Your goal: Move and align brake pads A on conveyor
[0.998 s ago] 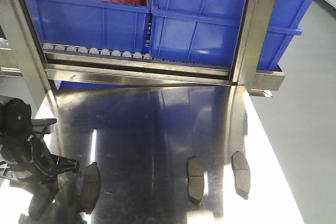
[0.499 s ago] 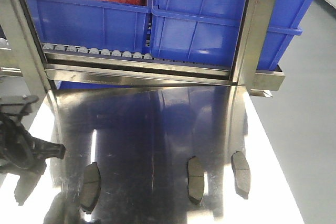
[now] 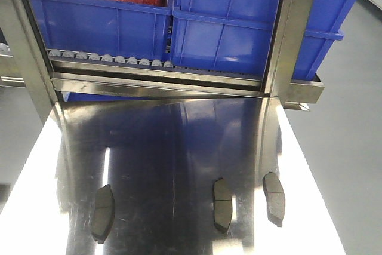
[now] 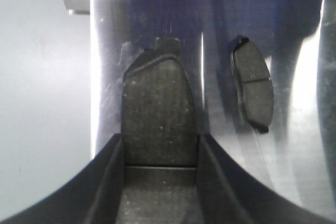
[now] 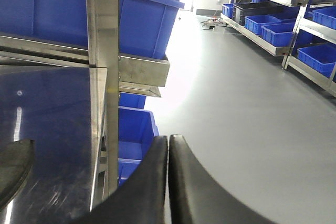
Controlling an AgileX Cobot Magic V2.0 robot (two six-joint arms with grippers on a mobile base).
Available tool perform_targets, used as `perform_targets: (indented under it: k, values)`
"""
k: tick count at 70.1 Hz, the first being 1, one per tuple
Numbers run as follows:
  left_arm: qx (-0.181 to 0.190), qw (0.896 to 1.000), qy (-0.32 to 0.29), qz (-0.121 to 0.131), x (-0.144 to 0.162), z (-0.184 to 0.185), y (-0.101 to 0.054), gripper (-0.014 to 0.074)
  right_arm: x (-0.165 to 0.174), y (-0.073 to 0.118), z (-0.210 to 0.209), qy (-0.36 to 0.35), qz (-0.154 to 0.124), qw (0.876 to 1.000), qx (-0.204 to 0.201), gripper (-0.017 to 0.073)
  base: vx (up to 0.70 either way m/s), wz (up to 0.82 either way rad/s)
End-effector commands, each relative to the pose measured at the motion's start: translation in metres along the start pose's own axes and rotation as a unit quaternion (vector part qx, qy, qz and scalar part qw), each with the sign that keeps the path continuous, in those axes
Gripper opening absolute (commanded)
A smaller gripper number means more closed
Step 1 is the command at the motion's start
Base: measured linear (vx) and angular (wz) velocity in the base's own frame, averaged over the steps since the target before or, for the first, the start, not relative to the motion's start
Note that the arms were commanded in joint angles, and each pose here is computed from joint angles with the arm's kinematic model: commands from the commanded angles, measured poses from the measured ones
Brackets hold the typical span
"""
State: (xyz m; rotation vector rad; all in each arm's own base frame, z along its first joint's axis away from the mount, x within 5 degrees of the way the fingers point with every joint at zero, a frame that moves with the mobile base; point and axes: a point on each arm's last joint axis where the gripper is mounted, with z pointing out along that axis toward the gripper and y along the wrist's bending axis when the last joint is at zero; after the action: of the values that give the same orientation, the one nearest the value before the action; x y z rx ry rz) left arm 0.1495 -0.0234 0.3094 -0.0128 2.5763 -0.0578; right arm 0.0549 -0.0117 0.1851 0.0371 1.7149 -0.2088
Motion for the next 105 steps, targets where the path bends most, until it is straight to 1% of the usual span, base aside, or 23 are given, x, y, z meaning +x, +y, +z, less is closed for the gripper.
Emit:
perform_targets:
  k: [1, 10, 19, 24, 38, 44, 52, 67, 105]
  values:
    - [0.007, 0.998, -0.068, -0.003, 0.010, -0.020, 0.004, -0.0006, -0.003, 0.001, 0.000, -0.035, -0.009, 0.999, -0.005, -0.0011, 0.00, 0.00]
    - [0.011, 0.994, -0.109, -0.003, 0.036, -0.033, 0.011, -0.0006, -0.003, 0.001, 0.000, -0.035, -0.009, 0.999, -0.005, -0.0011, 0.00, 0.00]
    - [0.017, 0.988, -0.153, -0.005, 0.060, -0.045, 0.016, -0.0006, -0.003, 0.001, 0.000, -0.035, -0.009, 0.999, -0.005, -0.0011, 0.00, 0.00]
    - [0.019, 0.986, -0.167, -0.001, 0.070, -0.047, 0.018, -0.0006, -0.003, 0.001, 0.000, -0.035, -0.009, 0.999, -0.005, -0.0011, 0.00, 0.00]
    - [0.023, 0.981, -0.193, -0.004, 0.091, -0.048, 0.022, -0.0006, -0.003, 0.001, 0.000, -0.035, -0.009, 0.999, -0.005, -0.0011, 0.00, 0.00]
    - [0.023, 0.978, -0.205, -0.004, 0.095, -0.050, 0.024, -0.0006, -0.003, 0.001, 0.000, -0.035, -0.009, 0.999, -0.005, -0.0011, 0.00, 0.00]
    - [0.015, 0.977, -0.215, 0.003, 0.100, -0.050, 0.026, -0.0006, -0.003, 0.001, 0.000, -0.035, -0.009, 0.999, -0.005, -0.0011, 0.00, 0.00]
    - [0.016, 0.971, -0.239, 0.003, 0.109, -0.052, 0.028, -0.0006, -0.003, 0.001, 0.000, -0.035, -0.009, 0.999, -0.005, -0.0011, 0.00, 0.00]
    - [0.008, 0.970, -0.242, 0.006, 0.109, -0.053, 0.030, -0.0006, -0.003, 0.001, 0.000, -0.035, -0.009, 0.999, -0.005, -0.0011, 0.00, 0.00]
